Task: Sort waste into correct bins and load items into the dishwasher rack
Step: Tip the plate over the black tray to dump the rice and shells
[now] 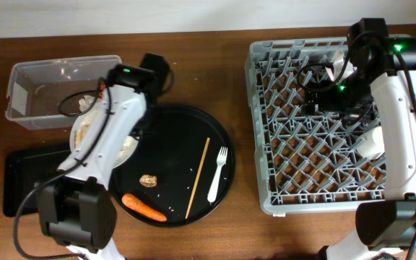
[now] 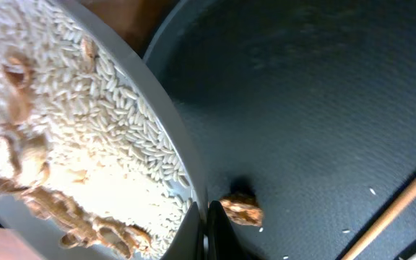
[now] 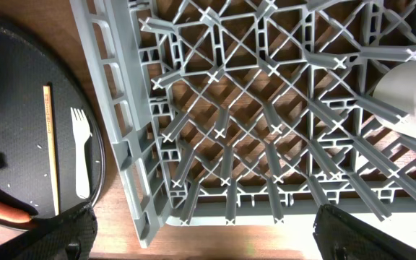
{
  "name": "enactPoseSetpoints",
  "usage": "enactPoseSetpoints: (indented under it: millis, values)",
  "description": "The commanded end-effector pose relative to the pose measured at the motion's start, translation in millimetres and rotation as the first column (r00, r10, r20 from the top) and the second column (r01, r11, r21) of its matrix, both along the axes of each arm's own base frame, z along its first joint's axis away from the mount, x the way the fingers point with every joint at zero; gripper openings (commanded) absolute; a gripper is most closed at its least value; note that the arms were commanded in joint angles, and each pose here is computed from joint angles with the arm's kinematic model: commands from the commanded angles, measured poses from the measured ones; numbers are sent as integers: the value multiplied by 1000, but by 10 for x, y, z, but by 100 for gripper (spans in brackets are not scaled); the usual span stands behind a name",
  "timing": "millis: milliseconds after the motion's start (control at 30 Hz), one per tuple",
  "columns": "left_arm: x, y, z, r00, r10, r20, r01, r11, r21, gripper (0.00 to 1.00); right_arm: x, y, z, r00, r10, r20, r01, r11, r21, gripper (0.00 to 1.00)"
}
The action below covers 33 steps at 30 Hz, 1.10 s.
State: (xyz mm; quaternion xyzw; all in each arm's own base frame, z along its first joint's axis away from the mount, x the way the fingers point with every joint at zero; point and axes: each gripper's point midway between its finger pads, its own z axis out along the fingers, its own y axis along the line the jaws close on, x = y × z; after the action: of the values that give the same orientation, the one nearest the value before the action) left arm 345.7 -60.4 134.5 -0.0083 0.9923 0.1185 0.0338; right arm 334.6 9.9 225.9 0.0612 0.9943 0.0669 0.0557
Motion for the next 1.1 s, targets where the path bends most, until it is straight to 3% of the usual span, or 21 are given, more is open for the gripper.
enactPoseSetpoints:
  millis: [0,133,333,467,533,667,767,967,1067]
  values:
    - [58,352,95,993,116,15,-115,991,-64,0,-20,-11,-24,1000,12,-11,-12,1000,-13,99]
    - [88,619,66,985,173,-18,-172,960,-222,0,-34,-11,-26,1000,12,-17,-12,1000,-13,99]
    - [70,758,146,975,218,-54,-213,824,-524,0,-38,-11,-26,1000,12,-19,-12,1000,-13,99]
    - [-6,815,308,974,218,-59,-196,685,-702,0,-39,-16,-27,1000,11,-19,-12,1000,-15,99]
    - [-18,878,511,975,224,-4,-129,547,-827,0,-50,-56,-32,1000,9,-24,-10,999,-39,99]
    - [-77,1142,750,955,285,85,-43,415,-909,0,-50,-56,-32,1000,9,-24,-10,999,-39,99]
    - [-116,1269,1012,922,320,216,110,318,-942,0,-60,-55,-33,1000,9,-29,-10,999,-39,99]
    - [-289,1444,894,878,440,188,111,194,-975,0,-78,-56,-34,999,8,-36,-10,999,-39,99]
    - [-261,1448,938,861,438,257,183,205,-961,0,-85,-56,-35,999,9,-39,-10,999,-39,99]
